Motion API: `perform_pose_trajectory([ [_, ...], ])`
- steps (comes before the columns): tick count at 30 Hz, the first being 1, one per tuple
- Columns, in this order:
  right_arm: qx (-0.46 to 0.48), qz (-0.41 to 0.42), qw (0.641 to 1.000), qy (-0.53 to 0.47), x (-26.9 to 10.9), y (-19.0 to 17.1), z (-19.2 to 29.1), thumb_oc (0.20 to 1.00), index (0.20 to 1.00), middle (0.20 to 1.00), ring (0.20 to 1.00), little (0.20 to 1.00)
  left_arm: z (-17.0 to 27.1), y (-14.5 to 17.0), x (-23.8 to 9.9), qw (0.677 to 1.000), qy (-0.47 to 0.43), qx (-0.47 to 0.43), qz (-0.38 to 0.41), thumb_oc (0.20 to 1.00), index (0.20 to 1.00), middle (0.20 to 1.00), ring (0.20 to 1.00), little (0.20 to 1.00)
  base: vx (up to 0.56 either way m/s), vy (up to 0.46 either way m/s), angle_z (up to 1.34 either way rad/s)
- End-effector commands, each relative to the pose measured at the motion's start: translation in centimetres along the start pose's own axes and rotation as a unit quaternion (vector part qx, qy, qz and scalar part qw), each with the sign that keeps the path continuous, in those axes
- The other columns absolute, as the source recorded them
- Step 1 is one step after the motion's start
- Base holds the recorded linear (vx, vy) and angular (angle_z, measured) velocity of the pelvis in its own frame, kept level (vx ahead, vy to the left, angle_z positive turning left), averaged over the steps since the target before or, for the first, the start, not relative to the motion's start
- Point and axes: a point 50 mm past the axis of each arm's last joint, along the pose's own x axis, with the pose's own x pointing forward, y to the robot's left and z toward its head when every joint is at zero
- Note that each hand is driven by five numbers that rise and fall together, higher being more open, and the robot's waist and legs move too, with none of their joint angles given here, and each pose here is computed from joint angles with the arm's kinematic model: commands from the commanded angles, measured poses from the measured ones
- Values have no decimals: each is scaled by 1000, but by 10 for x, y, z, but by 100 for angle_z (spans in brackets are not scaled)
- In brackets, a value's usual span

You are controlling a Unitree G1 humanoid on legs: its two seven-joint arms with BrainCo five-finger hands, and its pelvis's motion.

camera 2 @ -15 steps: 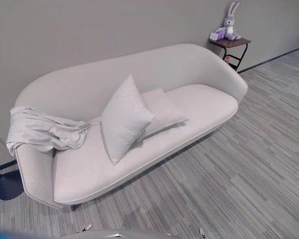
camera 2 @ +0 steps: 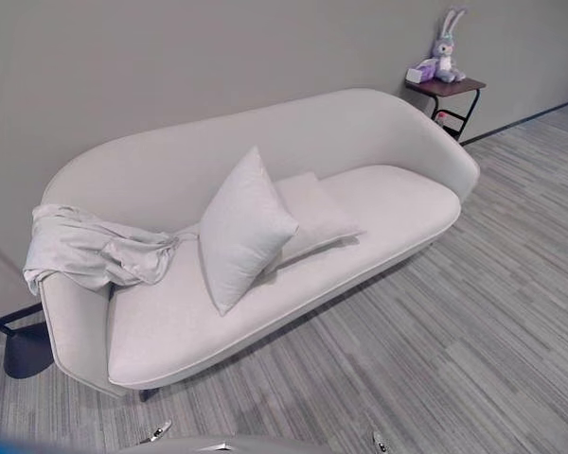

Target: Hang the clothes on the sofa on the clothes rack.

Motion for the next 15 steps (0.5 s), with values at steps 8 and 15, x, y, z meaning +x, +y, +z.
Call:
perform_pose_trajectory([
  [8, -60, 3, 998, 7, 1, 19, -1, 1000, 1000, 1000, 1000, 1000, 3, -15, 2, 1000, -2, -12, -4, 1000, 1000, 1000, 1000, 1000, 0, 0, 0],
  [15, -46, -4, 999, 11, 1, 15, -1, 1000, 1000, 1000, 1000, 1000, 3, -12, 2, 998, -1, -56, 6, 1000, 1000, 1000, 1000, 1000, 0, 0, 0],
])
